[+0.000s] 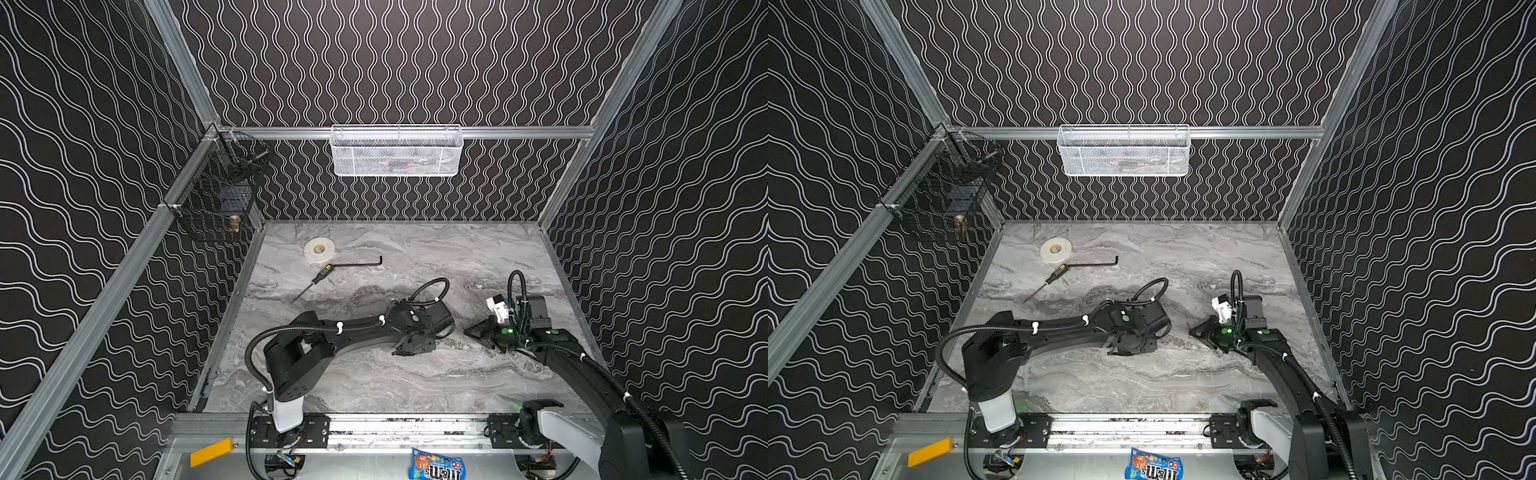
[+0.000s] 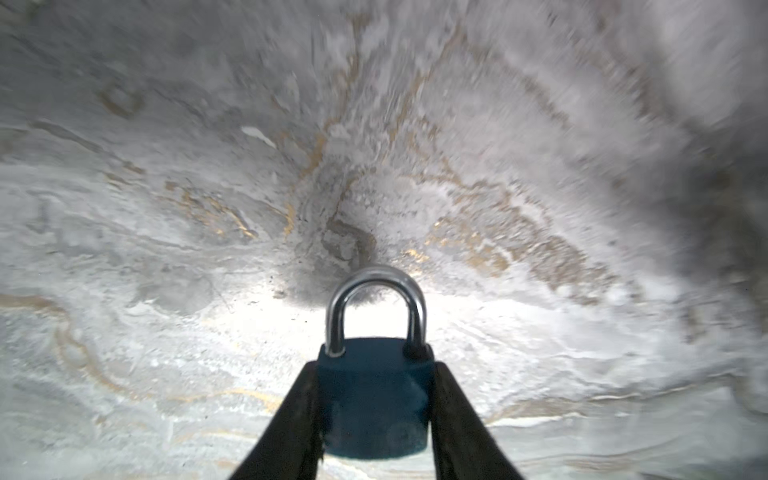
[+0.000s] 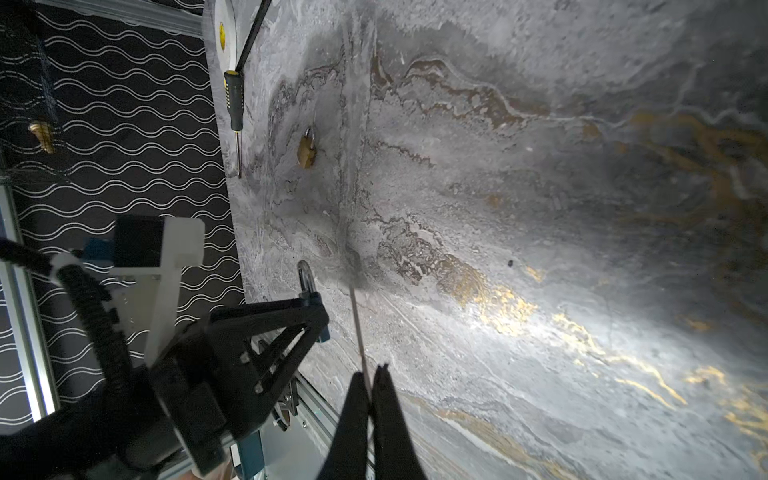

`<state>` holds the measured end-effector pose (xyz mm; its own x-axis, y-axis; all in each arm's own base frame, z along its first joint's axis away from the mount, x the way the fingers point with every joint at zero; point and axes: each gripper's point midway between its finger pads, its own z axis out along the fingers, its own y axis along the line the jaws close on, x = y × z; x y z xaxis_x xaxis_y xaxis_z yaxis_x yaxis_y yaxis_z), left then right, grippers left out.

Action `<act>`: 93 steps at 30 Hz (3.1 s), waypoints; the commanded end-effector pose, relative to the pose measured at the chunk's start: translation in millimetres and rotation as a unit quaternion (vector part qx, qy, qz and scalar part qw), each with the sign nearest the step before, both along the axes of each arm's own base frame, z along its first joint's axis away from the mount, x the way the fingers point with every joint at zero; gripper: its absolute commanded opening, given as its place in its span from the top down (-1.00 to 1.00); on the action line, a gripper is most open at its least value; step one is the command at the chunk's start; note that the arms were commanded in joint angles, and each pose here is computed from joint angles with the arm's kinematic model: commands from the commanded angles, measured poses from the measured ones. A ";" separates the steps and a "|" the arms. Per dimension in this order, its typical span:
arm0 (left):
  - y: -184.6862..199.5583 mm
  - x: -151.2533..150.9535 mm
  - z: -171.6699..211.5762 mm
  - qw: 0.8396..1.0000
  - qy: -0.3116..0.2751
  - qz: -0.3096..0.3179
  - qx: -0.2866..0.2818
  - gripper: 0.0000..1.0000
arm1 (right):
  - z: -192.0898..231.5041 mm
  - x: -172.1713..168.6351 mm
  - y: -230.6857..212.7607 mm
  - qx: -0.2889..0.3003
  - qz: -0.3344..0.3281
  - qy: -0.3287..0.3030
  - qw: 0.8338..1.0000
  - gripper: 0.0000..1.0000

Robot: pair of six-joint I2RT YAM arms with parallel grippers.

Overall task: Unlock with the key
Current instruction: 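Lift the blue padlock with the left gripper while the right gripper approaches, then raise the padlock in the left gripper toward the key in the right gripper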

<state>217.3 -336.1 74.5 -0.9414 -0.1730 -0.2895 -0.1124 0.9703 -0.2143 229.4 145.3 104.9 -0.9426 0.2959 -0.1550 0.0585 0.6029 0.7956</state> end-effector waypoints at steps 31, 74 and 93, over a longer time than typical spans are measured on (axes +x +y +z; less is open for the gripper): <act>39.9 41.9 123.7 0.964 -0.190 0.142 -0.123 0.64 | 74.3 -20.1 128.2 0.070 0.084 -0.099 0.989 1.00; 30.8 36.1 121.2 0.951 -0.129 0.181 -0.215 0.71 | 93.0 -14.4 145.2 0.059 0.080 -0.165 0.981 1.00; 39.4 27.8 114.0 0.924 -0.099 0.243 -0.277 0.83 | 103.1 -8.1 126.3 0.019 0.034 -0.188 0.981 1.00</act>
<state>246.2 -298.9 190.7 -0.6730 -0.7024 -0.2318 -0.3716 0.5920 -0.7151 210.3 272.1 193.7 -0.8778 0.1928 -0.4385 -0.2639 0.5692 0.7786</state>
